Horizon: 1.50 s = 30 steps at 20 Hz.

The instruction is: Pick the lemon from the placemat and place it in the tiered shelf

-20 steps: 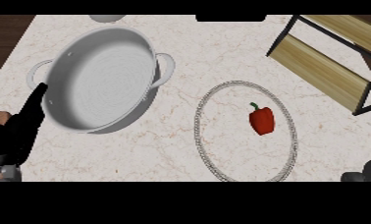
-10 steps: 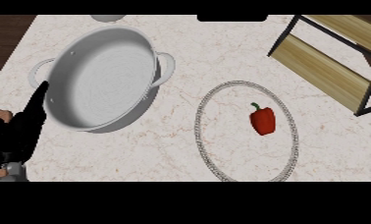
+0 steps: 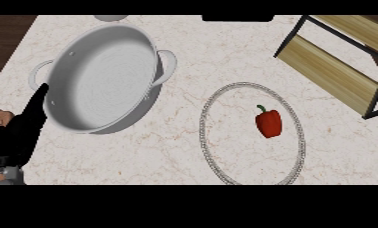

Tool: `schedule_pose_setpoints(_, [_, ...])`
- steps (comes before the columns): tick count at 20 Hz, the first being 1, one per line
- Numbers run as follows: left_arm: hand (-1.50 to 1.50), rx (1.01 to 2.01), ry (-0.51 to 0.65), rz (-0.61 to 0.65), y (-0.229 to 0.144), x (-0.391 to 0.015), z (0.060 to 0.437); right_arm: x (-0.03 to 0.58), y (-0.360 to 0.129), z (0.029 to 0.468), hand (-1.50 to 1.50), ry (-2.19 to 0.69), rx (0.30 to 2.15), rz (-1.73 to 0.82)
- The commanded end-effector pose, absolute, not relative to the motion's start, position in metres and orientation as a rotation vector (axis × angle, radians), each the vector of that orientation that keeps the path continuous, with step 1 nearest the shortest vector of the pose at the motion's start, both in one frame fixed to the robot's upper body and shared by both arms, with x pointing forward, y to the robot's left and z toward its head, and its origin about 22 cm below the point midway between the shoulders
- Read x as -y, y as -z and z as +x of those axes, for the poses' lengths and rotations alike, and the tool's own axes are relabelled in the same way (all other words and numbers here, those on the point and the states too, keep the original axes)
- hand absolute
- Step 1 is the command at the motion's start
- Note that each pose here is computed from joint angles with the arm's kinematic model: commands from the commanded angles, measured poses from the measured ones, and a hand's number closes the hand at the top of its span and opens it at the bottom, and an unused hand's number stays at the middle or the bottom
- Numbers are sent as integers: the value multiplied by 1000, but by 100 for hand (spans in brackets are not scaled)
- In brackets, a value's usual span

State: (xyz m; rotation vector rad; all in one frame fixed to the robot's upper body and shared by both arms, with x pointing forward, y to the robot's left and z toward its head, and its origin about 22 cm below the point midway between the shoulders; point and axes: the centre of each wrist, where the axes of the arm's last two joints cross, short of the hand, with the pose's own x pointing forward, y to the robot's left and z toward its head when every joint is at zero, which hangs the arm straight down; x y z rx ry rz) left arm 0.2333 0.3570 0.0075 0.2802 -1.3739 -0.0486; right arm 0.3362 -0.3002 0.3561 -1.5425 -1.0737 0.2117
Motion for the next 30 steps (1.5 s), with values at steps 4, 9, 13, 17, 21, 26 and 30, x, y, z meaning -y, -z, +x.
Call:
schedule_pose_setpoints(4, [0, 1338, 61, 242, -17, -345, 250, 331, -338, 361, 150, -111, 1091, -1485])
schedule_pose_setpoints(9, [0, 1342, 49, 258, -16, -357, 244, 368, -300, 368, 150, 30, 1036, -1487])
schedule_pose_setpoints(13, [0, 1335, 52, 242, 1, -342, 239, 389, -318, 369, -150, -74, 939, -1517])
schedule_pose_setpoints(17, [0, 1329, 53, 250, 2, -352, 231, 378, -266, 384, -150, -114, 972, -1521])
schedule_pose_setpoints(21, [0, 1333, 51, 229, -6, -347, 238, 374, -286, 383, -150, -47, 1075, -1474])
schedule_pose_setpoints(26, [0, 1330, 44, 251, 2, -347, 226, 380, -287, 382, -150, 108, 1175, -1369])
schedule_pose_setpoints(30, [0, 1330, 33, 269, -6, -345, 244, 403, -325, 360, -150, 196, 1250, -1237])
